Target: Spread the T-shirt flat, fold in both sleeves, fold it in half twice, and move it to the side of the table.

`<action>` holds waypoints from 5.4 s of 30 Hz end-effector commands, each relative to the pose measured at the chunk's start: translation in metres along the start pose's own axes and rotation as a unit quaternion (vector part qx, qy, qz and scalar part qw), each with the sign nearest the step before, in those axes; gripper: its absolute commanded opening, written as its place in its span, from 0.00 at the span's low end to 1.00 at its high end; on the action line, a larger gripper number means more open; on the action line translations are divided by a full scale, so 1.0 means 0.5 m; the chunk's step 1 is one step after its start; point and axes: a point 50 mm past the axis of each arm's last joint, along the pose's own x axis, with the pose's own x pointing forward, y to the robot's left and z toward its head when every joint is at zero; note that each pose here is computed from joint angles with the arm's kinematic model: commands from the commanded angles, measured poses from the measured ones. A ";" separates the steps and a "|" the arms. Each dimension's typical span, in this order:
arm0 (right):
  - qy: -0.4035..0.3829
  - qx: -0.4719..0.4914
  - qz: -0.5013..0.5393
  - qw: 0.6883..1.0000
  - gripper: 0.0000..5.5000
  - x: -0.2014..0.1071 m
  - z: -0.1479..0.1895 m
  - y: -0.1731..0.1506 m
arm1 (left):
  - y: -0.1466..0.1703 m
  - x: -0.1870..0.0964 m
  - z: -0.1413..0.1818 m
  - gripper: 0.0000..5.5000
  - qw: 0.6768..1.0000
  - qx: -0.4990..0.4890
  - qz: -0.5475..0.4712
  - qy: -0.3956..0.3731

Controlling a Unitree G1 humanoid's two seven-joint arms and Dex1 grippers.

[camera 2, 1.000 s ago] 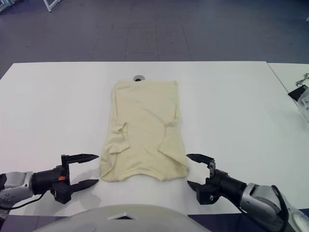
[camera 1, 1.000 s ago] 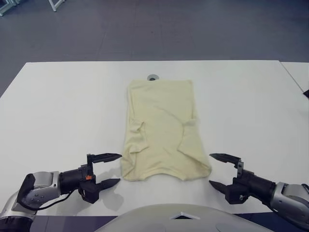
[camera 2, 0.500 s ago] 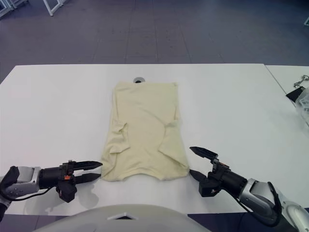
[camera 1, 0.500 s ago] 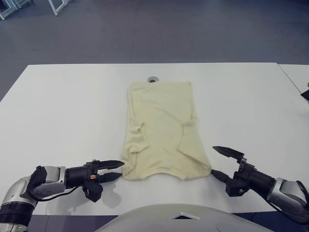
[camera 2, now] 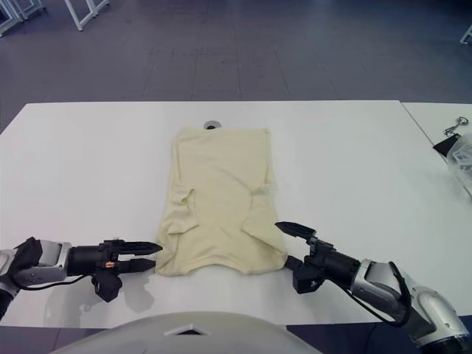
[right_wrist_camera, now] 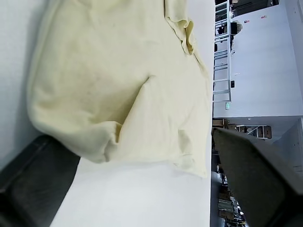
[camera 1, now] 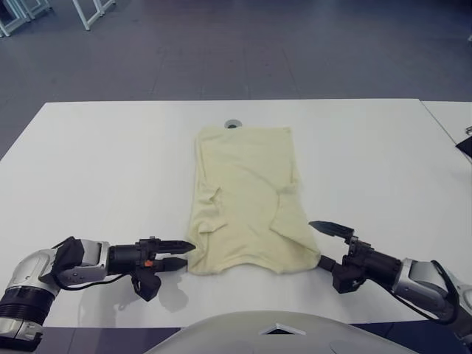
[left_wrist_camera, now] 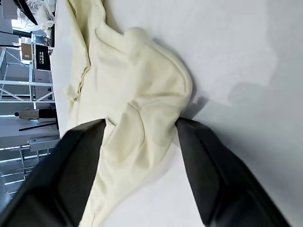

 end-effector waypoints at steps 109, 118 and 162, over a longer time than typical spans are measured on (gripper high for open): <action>-0.053 0.453 0.049 0.889 0.00 0.150 -0.173 -0.363 | 0.267 -0.035 -0.217 0.00 0.870 -0.489 -0.030 -0.059; -0.063 0.445 0.004 0.893 0.00 0.180 -0.183 -0.400 | 0.281 -0.041 -0.235 0.00 0.874 -0.484 -0.007 -0.047; 0.104 0.559 -0.149 0.809 0.57 0.219 -0.282 -0.364 | 0.274 -0.046 -0.280 0.45 0.814 -0.527 0.244 0.017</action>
